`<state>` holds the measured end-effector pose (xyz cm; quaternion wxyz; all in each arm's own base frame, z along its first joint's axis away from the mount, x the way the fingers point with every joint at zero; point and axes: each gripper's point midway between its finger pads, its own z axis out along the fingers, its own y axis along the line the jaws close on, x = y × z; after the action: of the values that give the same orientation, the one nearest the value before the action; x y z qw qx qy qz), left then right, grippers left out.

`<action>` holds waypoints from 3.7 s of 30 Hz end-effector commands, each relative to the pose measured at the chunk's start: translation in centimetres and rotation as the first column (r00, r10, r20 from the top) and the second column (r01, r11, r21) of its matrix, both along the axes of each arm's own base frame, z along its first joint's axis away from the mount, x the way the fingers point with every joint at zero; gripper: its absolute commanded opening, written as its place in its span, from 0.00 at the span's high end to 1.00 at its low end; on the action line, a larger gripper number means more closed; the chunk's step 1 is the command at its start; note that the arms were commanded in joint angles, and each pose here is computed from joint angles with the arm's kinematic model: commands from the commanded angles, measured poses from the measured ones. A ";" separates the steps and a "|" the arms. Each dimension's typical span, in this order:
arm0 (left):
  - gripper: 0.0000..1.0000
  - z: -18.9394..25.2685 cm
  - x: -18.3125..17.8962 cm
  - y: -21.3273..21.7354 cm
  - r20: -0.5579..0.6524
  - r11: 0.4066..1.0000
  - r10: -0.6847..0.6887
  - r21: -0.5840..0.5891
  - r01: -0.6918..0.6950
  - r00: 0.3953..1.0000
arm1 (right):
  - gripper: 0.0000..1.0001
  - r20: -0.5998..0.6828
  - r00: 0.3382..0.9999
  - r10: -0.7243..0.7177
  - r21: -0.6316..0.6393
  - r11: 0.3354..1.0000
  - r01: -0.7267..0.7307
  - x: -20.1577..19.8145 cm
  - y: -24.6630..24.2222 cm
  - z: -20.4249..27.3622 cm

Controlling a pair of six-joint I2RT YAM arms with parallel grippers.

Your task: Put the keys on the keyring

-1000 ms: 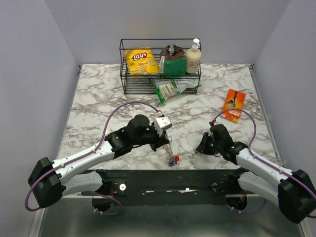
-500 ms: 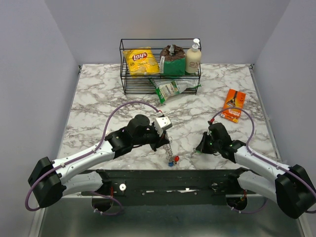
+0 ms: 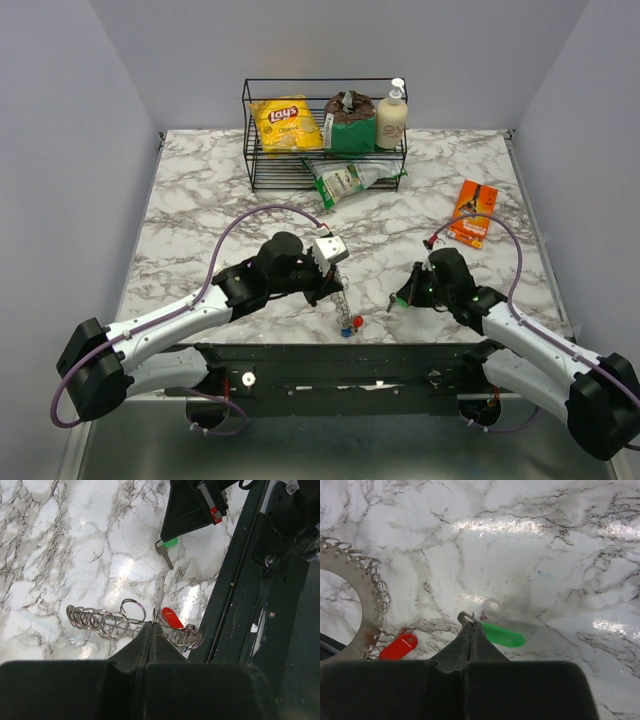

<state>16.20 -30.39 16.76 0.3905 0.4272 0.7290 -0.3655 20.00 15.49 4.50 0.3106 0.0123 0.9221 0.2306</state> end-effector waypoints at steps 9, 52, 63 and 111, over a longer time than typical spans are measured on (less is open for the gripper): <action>1.00 3.1 0.6 0.3 0.075 0.998 0.036 -0.056 -0.032 0.997 | 0.99 0.247 0.936 0.251 0.119 0.951 -0.286 0.4 4.0 7.5; 1.00 7.3 0.3 1.4 0.144 0.998 0.046 -0.039 -0.041 0.989 | 0.99 0.652 0.476 0.590 0.088 0.565 -0.821 -4.1 9.7 19.6; 1.00 7.4 0.4 1.6 0.159 0.998 0.051 -0.041 -0.045 0.986 | 0.99 0.625 0.388 0.677 0.041 0.468 -0.883 -3.9 11.8 20.1; 1.00 6.4 0.0 1.0 0.130 1.000 0.011 -0.026 -0.008 0.991 | 0.99 0.597 0.387 0.703 -0.024 0.498 -0.867 -2.2 15.0 18.7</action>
<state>16.52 -28.61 21.53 0.4291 0.4317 0.7233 -0.3261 16.94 29.81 21.64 0.3741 -0.4411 0.6588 0.4812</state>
